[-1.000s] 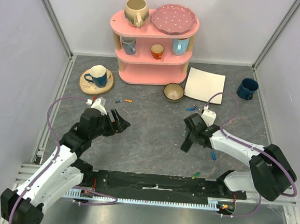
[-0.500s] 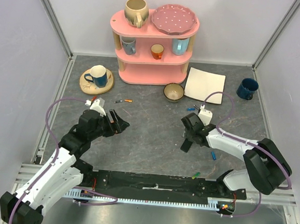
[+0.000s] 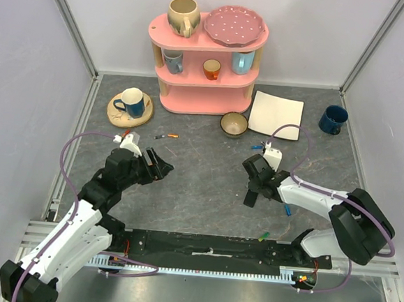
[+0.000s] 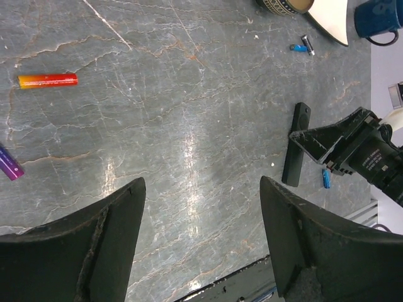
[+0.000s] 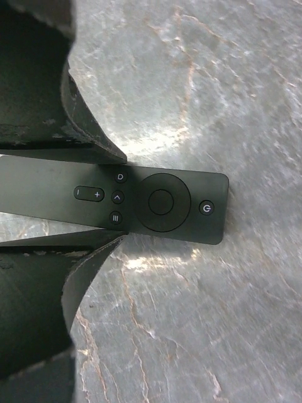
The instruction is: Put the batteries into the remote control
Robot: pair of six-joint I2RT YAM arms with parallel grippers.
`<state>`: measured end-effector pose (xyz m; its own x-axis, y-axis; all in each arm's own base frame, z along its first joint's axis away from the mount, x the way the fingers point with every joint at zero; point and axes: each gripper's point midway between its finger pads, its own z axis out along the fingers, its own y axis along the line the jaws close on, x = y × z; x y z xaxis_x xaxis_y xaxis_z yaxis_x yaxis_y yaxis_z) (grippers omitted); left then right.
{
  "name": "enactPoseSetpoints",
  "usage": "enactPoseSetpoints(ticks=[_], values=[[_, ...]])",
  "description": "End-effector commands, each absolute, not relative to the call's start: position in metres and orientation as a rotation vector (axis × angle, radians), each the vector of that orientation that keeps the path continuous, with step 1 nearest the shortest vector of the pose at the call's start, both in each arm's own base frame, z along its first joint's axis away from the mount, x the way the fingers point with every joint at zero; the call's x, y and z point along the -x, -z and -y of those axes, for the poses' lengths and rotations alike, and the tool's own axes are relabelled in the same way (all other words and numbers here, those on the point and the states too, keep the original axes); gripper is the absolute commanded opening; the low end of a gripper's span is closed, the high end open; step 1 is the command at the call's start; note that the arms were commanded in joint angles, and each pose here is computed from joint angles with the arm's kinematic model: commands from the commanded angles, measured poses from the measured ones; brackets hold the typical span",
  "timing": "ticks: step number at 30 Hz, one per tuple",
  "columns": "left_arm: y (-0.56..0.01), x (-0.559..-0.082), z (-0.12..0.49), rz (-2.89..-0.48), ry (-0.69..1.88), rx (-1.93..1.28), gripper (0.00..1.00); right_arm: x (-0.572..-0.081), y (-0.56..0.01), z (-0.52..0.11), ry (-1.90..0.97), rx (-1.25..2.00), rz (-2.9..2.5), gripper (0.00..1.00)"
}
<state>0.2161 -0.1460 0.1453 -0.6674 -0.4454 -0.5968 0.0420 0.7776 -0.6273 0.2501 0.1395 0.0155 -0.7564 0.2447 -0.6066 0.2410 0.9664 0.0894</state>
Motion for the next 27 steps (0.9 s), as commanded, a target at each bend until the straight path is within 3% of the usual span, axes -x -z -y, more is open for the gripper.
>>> enactPoseSetpoints(ticks=[1, 10, 15, 27], values=[[-0.153, -0.218, 0.141, -2.154, 0.771, 0.318, 0.79, -0.243, -0.026, -0.153, -0.081, -0.246, -2.463, 0.33], [-0.168, -0.221, 0.128, -2.108, 0.708, 0.355, 0.79, -0.261, -0.105, -0.236, -0.223, -0.022, -2.330, 0.29], [-0.164, -0.217, 0.123, -2.135, 0.678, 0.395, 0.78, -0.264, -0.077, -0.283, -0.184, 0.173, -2.391, 0.29], [-0.160, -0.208, 0.114, -2.131, 0.652, 0.418, 0.77, -0.289, -0.041, -0.333, -0.190, 0.223, -2.453, 0.30]])
